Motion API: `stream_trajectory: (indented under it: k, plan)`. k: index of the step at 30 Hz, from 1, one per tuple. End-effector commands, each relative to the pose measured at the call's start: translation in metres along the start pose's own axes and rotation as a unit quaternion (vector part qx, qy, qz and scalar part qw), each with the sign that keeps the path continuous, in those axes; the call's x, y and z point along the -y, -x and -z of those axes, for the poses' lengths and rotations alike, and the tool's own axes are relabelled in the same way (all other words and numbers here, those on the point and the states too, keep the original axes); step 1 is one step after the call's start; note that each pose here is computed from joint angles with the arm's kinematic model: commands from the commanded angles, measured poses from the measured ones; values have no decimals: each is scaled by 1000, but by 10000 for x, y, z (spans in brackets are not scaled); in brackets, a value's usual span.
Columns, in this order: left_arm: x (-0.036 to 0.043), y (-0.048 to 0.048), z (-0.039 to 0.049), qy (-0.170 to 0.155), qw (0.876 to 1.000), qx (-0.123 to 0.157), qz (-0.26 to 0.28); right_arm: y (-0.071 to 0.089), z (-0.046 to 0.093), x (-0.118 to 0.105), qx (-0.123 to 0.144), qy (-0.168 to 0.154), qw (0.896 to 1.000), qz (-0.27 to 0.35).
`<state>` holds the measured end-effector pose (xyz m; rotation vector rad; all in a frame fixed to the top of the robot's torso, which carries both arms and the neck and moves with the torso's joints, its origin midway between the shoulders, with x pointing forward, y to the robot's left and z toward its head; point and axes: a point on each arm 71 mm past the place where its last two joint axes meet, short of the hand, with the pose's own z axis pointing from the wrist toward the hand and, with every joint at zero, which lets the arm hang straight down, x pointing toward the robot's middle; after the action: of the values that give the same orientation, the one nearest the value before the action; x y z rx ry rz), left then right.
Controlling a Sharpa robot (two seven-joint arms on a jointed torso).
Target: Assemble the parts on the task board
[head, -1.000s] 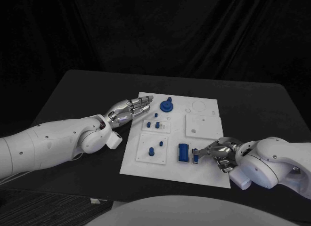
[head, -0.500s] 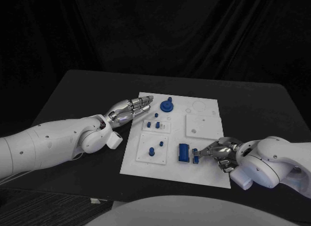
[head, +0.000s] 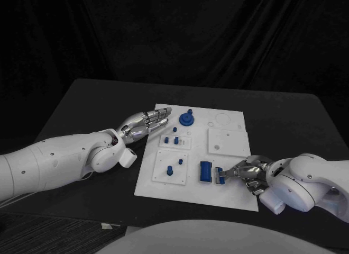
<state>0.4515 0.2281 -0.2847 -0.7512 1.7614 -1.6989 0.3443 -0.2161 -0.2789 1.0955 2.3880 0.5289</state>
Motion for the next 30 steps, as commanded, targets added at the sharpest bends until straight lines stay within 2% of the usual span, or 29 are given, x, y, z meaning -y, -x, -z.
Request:
stream_trajectory:
  k: [1,21,24,26,30]
  plan:
    - [9,-22,-10,-8,1000,-6,5,-13,2,27,-5,-13,1000,5]
    - [7,-22,-10,-7,1000,-6,5,-6,-3,25,-7,-9,1000,9]
    - [8,-21,-5,-7,1000,-6,5,27,9,17,9,7,1000,25]
    - [10,-18,0,-8,1000,-5,5,69,28,1,30,32,998,52]
    - [12,-14,7,-8,1000,-4,4,103,74,-30,56,69,991,98]
